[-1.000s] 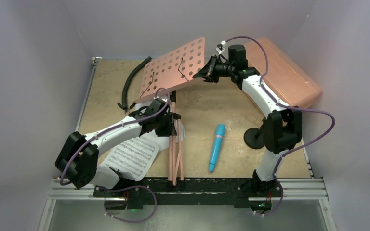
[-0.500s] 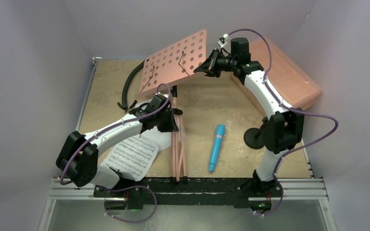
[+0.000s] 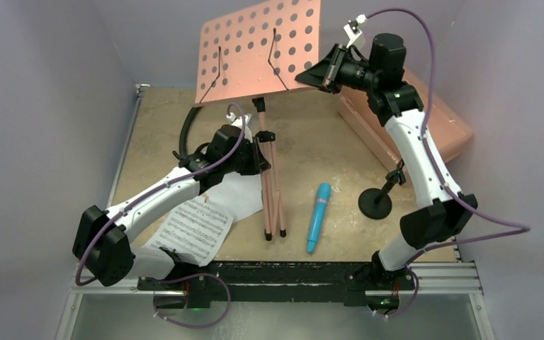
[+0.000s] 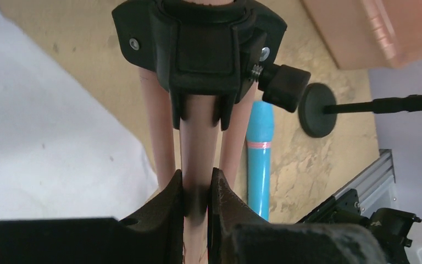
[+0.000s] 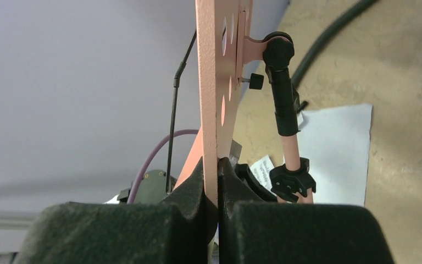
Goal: Set up the instrument practice props
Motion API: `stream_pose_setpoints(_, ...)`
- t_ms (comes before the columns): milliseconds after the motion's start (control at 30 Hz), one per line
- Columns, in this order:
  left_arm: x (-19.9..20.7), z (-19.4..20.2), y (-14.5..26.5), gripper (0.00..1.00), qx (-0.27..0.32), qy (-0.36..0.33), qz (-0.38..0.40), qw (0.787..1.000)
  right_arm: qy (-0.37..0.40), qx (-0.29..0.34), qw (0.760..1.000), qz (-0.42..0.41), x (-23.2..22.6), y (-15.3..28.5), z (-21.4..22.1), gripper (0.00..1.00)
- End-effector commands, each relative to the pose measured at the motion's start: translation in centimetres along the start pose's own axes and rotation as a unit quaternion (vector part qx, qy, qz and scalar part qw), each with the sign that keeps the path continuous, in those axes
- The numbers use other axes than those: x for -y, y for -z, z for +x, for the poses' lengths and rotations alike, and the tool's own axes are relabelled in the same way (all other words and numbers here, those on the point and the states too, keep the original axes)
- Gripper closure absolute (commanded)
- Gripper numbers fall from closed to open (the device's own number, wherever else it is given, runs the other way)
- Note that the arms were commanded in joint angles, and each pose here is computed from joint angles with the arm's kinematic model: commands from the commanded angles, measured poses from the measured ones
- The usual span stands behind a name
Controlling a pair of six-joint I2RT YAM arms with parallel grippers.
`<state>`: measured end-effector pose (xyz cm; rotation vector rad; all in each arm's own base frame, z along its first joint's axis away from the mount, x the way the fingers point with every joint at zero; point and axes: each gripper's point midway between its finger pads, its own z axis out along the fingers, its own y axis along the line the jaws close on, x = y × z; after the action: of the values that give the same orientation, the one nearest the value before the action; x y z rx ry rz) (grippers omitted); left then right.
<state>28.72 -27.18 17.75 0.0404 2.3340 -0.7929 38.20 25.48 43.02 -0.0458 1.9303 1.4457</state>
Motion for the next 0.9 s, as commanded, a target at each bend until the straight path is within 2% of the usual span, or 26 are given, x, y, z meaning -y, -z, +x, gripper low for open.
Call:
stream_pose_setpoints(0, 6.3, -6.9, 2.9, 1.0, 0.125, -0.015, 0.116, 0.985, 0.236, 0.114, 0.939, -0.221, -20.0, 10.5, -1.8, 1.0)
stream_pose_setpoints(167, 8.4, -10.0, 4.3, 1.0, 0.197, -0.051, 0.156, 0.966, 0.285, 0.162, 0.916, -0.23, -22.0, 13.6, -0.8, 1.0)
stream_pose_setpoints(300, 9.5, -11.5, 4.7, 1.0, 0.229, -0.086, 0.171, 0.954, 0.323, 0.186, 0.895, -0.244, -23.0, 15.2, 0.1, 1.0)
stream_pose_setpoints(533, 9.9, -13.9, 5.5, 1.0, 0.29, -0.17, 0.158, 0.929, 0.405, 0.222, 0.856, -0.231, -22.4, 16.7, 1.3, 1.0)
stream_pose_setpoints(700, 9.8, -14.7, 5.6, 1.0, 0.314, -0.232, 0.142, 0.91, 0.475, 0.25, 0.816, -0.214, -21.6, 17.7, 2.3, 1.0)
stream_pose_setpoints(867, 9.6, -15.4, 5.6, 1.0, 0.34, -0.261, 0.13, 0.894, 0.499, 0.247, 0.799, -0.227, -20.8, 17.9, 3.9, 1.0)
